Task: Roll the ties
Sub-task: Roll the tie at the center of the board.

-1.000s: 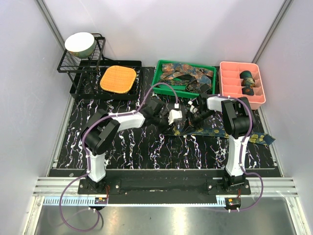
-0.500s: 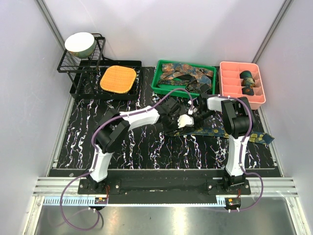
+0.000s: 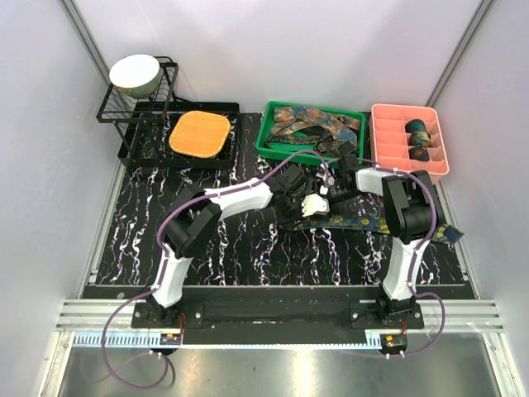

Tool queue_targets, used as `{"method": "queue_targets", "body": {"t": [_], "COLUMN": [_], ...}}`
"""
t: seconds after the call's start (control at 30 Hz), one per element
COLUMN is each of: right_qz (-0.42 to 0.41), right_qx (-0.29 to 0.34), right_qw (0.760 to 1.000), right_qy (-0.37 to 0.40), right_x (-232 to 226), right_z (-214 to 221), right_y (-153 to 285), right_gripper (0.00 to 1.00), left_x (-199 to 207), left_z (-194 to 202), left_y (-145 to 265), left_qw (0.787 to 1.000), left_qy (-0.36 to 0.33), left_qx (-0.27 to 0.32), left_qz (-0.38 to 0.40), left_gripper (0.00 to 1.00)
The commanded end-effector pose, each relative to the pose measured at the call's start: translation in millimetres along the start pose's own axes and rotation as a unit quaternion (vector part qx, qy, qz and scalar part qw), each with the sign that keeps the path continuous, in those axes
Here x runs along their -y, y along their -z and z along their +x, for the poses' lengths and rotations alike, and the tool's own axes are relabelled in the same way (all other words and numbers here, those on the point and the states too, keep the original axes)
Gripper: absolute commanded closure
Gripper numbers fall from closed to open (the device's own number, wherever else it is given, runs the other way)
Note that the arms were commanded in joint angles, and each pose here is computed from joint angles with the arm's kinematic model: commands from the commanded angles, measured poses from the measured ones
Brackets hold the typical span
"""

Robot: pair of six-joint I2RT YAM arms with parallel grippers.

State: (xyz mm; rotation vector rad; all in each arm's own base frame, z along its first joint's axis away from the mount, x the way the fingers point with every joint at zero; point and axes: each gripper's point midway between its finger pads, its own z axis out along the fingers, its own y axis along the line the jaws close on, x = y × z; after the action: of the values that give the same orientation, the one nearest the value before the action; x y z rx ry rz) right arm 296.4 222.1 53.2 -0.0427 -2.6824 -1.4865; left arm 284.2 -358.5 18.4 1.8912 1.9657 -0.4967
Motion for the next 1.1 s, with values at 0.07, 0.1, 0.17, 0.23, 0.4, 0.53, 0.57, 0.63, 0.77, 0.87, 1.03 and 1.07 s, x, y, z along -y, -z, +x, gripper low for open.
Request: {"method": "queue_targets", "body": {"t": [0.07,0.1,0.17,0.23,0.4,0.53,0.57,0.63,0.77,0.87,1.03,1.07], "right_qz": [-0.037,-0.040,-0.041,-0.046,-0.043,-0.036,-0.033,-0.028,-0.017,-0.001,0.048,0.061], "right_qx": [0.017,0.026,0.026,0.034,0.042,0.040,0.036,0.035,0.039,0.046,0.031,0.036], "right_qw": [0.999,0.998,0.998,0.997,0.997,0.997,0.998,0.998,0.998,0.998,0.998,0.997], "right_qy": [0.021,0.038,0.036,0.047,0.053,0.050,0.045,0.050,0.055,0.054,0.025,0.025], "right_x": [-2,-2,2,0,6,10,11,12,11,15,39,43], "right_z": [-1,-5,-2,-6,-12,-11,-9,-10,-11,-13,-10,-12], "right_y": [-11,-13,-19,-22,-29,-30,-29,-29,-24,-23,-27,-26], "right_gripper": [0.53,0.53,0.54,0.54,0.64,0.96,1.00,1.00,1.00,1.00,1.00,1.00], "left_x": [26,26,28,29,31,32,31,32,33,32,18,13], "left_z": [60,60,59,59,59,58,58,58,57,57,50,44], "left_y": [-21,-20,-21,-21,-21,-21,-21,-22,-21,-21,-12,-12], "left_qw": [0.994,0.994,0.994,0.993,0.993,0.993,0.993,0.993,0.993,0.993,0.993,0.994], "left_qy": [0.023,0.024,0.024,0.025,0.023,0.023,0.024,0.024,0.025,0.030,0.083,0.082], "left_qx": [-0.098,-0.098,-0.095,-0.094,-0.093,-0.092,-0.091,-0.092,-0.089,-0.087,-0.020,0.005], "left_qz": [0.052,0.053,0.056,0.059,0.064,0.067,0.067,0.068,0.072,0.070,0.079,0.076], "left_gripper": [0.80,0.80,0.79,0.78,0.78,0.77,0.77,0.77,0.77,0.67,0.47,0.45]}}
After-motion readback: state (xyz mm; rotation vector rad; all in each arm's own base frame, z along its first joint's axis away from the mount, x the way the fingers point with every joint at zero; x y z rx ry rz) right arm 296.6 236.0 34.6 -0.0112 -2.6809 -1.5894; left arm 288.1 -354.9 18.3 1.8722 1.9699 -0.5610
